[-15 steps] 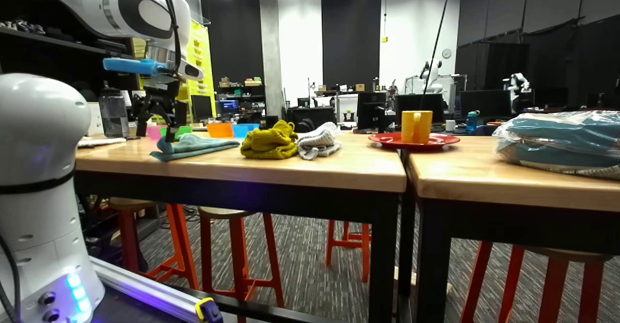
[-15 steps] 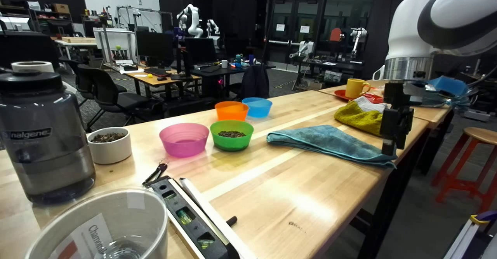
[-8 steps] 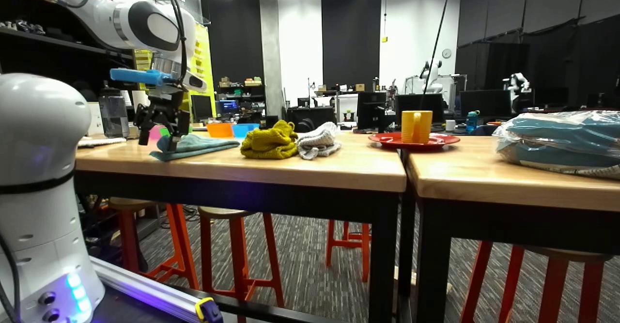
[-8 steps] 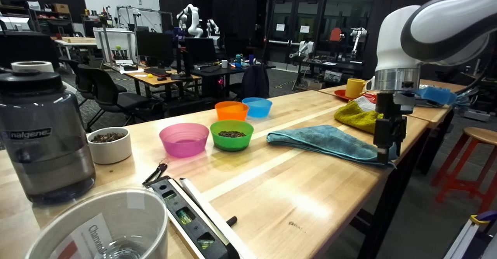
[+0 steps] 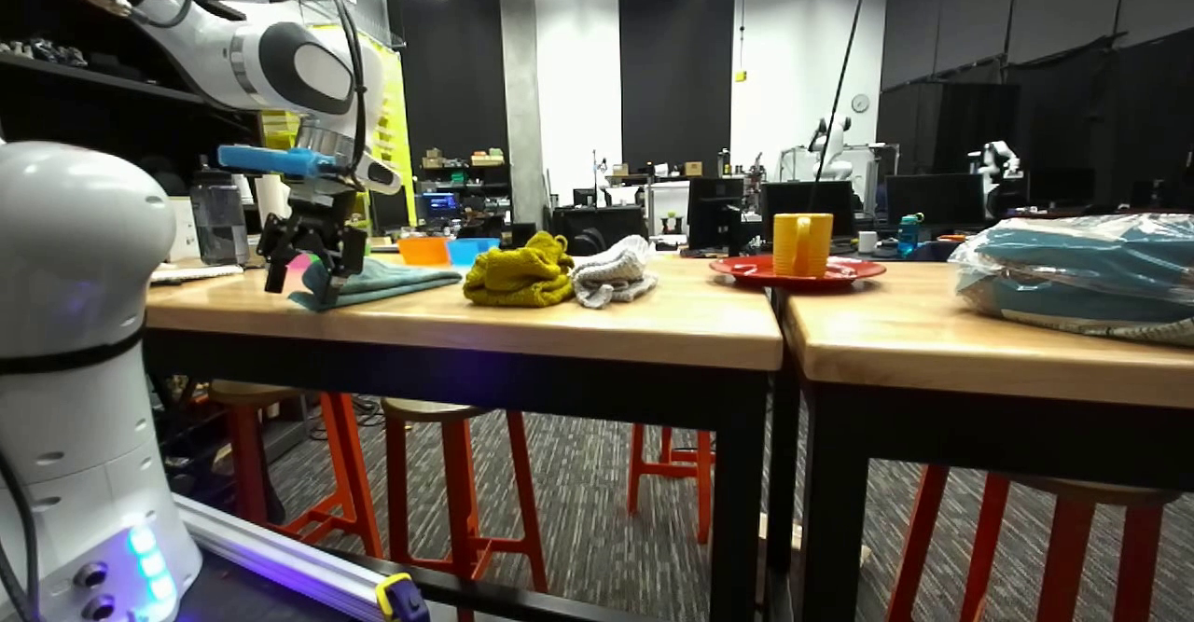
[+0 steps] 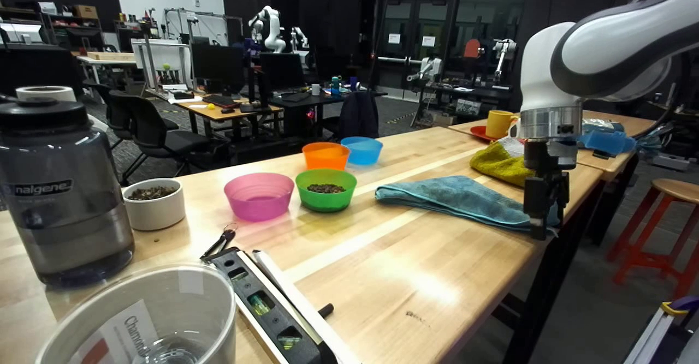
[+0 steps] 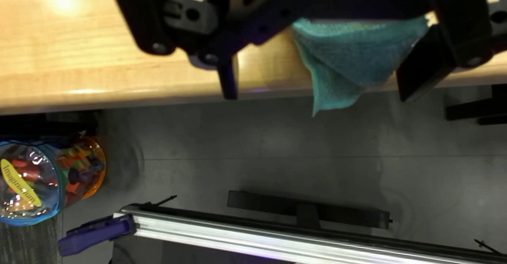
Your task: Fold the blue towel
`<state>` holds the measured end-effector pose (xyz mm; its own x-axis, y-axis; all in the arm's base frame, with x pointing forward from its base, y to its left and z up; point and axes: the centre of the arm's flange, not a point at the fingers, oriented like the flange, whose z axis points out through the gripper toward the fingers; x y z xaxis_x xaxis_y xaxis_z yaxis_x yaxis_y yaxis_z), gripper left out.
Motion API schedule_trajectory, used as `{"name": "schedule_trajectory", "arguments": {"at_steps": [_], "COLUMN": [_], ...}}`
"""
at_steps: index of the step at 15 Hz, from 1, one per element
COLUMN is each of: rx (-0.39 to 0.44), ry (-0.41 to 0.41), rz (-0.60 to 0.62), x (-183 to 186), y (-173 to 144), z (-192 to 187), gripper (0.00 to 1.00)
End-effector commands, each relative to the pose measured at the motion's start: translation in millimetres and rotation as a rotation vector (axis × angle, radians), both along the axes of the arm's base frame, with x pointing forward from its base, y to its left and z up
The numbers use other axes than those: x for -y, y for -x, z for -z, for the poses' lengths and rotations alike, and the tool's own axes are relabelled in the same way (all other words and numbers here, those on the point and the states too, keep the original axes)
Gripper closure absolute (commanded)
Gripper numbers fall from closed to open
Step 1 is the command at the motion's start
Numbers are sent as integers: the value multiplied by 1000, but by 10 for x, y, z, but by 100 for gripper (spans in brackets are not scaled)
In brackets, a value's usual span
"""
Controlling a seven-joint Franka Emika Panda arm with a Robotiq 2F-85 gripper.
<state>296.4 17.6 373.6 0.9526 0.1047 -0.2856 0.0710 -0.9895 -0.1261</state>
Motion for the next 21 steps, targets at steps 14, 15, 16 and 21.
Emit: {"name": "schedule_trajectory", "arguments": {"at_steps": [14, 15, 16, 21], "rx": [20, 29, 43, 106], "ry": [37, 37, 40, 79], "rz": [-12, -13, -18, -64], "x": [49, 49, 53, 73], "y": [295, 270, 234, 89], "z": [64, 14, -60, -312], "gripper": [100, 99, 99, 99]}}
